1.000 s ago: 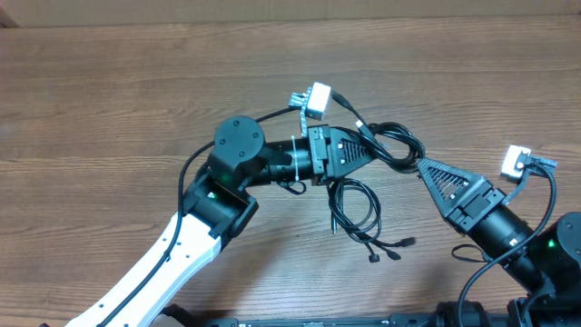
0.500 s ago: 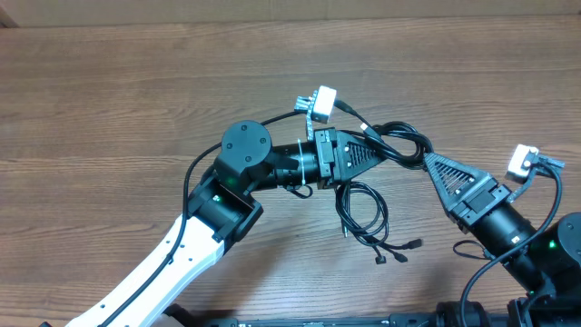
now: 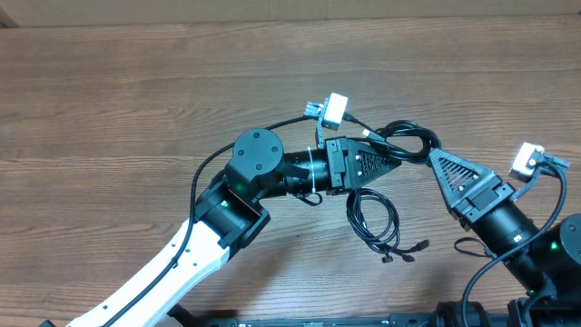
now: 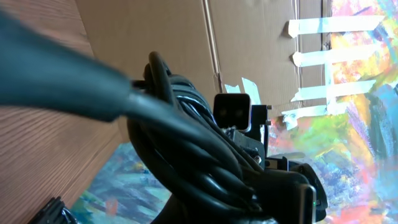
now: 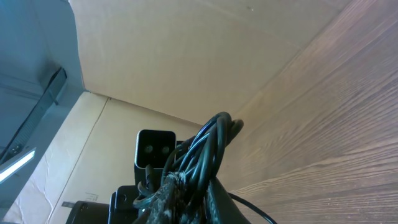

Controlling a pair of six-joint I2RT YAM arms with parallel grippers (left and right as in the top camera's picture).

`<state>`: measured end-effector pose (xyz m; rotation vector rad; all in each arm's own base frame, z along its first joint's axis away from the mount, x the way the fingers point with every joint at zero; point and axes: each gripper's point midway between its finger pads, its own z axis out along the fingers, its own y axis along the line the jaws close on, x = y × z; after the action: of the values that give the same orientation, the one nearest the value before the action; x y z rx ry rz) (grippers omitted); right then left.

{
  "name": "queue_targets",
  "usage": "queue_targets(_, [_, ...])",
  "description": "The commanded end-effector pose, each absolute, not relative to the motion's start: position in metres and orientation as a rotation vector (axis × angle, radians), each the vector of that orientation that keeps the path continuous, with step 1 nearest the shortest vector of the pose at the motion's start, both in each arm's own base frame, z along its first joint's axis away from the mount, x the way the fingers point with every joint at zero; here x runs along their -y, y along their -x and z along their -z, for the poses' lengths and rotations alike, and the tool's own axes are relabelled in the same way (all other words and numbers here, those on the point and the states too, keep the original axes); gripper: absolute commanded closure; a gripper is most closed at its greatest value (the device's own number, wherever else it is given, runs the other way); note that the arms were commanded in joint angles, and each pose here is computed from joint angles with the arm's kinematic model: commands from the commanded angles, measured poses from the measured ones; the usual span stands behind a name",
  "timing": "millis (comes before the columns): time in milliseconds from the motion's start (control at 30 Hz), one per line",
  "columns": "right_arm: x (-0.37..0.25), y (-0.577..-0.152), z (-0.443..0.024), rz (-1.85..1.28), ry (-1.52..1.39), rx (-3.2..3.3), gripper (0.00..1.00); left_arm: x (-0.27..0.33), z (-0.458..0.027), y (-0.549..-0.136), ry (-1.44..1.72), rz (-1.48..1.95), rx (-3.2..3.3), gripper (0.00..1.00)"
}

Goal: Untangle cables

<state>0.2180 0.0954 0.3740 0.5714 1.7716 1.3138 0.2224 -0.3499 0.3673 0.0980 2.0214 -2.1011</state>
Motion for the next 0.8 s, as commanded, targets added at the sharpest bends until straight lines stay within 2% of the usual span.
queue_targets(0, [-0.095,-0.219,-0.38,-1.317,-0.567,-1.763,0.86,0.352,-0.378,-0.215,-0.16,2.108,-1.984,0.96])
queue_targets(767, [-0.096,-0.229,-0.377,-1.317,-0.578,-1.776,0.85,0.361,-0.378,-0.204,-0.22,2.101,-1.974,0.96])
